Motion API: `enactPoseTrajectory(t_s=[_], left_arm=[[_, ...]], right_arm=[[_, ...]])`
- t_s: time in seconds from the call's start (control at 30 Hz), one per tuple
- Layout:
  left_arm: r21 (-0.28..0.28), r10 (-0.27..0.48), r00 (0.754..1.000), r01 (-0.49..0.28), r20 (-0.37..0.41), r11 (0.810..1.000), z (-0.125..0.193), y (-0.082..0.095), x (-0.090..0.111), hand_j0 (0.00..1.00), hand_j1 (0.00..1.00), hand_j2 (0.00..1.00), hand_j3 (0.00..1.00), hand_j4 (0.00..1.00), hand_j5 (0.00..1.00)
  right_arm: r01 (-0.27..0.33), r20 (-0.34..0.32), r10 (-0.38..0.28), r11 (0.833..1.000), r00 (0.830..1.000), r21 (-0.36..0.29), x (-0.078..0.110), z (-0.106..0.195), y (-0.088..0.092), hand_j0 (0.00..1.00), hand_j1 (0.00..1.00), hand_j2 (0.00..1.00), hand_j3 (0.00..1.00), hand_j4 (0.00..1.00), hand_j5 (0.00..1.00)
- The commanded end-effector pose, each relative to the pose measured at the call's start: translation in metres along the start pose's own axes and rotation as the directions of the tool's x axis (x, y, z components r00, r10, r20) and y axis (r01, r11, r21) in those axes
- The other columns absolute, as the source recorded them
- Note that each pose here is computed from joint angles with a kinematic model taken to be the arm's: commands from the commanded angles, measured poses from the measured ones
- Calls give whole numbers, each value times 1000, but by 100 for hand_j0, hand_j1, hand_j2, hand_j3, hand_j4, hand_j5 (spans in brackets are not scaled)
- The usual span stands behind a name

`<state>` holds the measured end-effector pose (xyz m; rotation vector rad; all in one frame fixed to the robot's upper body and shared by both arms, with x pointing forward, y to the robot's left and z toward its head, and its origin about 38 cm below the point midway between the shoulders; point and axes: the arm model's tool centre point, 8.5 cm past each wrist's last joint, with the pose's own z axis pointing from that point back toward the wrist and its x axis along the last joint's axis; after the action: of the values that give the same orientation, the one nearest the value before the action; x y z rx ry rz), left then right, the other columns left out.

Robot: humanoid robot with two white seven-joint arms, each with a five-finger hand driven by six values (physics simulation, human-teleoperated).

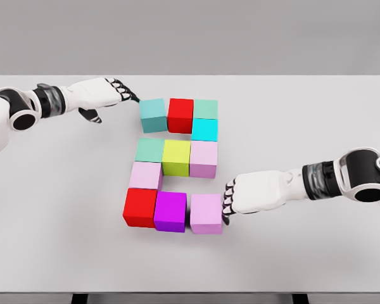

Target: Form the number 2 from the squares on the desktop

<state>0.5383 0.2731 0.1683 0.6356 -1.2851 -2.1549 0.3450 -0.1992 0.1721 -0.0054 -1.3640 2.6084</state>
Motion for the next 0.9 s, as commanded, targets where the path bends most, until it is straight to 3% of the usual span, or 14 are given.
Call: enactPoseTrajectory(t_s=[0.0,0.3,0.43,0.53,0.63,0.73,0.87], left_arm=[[6,6,1000,-6,-2,1000,0,1,0,97,97,97,97,97,97],[33,16,1000,-15,-11,999,2,8,-4,100,100,100,100,100,100],[59,10,1000,-8,-28,998,14,15,-11,99,99,99,99,99,99],[99,-22,999,26,-41,995,40,29,-20,96,96,96,96,96,96],[116,-58,998,61,-24,991,55,35,-16,92,92,92,92,92,92],[110,-41,999,39,15,993,65,20,-3,93,93,93,93,93,93],[117,-57,997,50,57,992,68,18,11,94,94,94,94,94,94]], right_arm=[[10,4,-10,1000,1000,-8,0,0,-1,60,60,60,60,60,60],[9,4,-9,1000,1000,-10,0,0,-1,60,60,60,60,60,60],[12,-1,-12,1000,1000,-3,0,2,1,60,60,60,60,60,60],[17,-4,-17,1000,1000,1,0,3,3,60,60,60,60,60,60],[20,-8,-20,1000,1000,5,0,5,5,60,60,60,60,60,60],[21,-8,-21,1000,1000,7,0,5,5,60,60,60,60,60,60],[26,-4,-26,1000,1000,7,1,4,7,60,60,60,60,60,60]])
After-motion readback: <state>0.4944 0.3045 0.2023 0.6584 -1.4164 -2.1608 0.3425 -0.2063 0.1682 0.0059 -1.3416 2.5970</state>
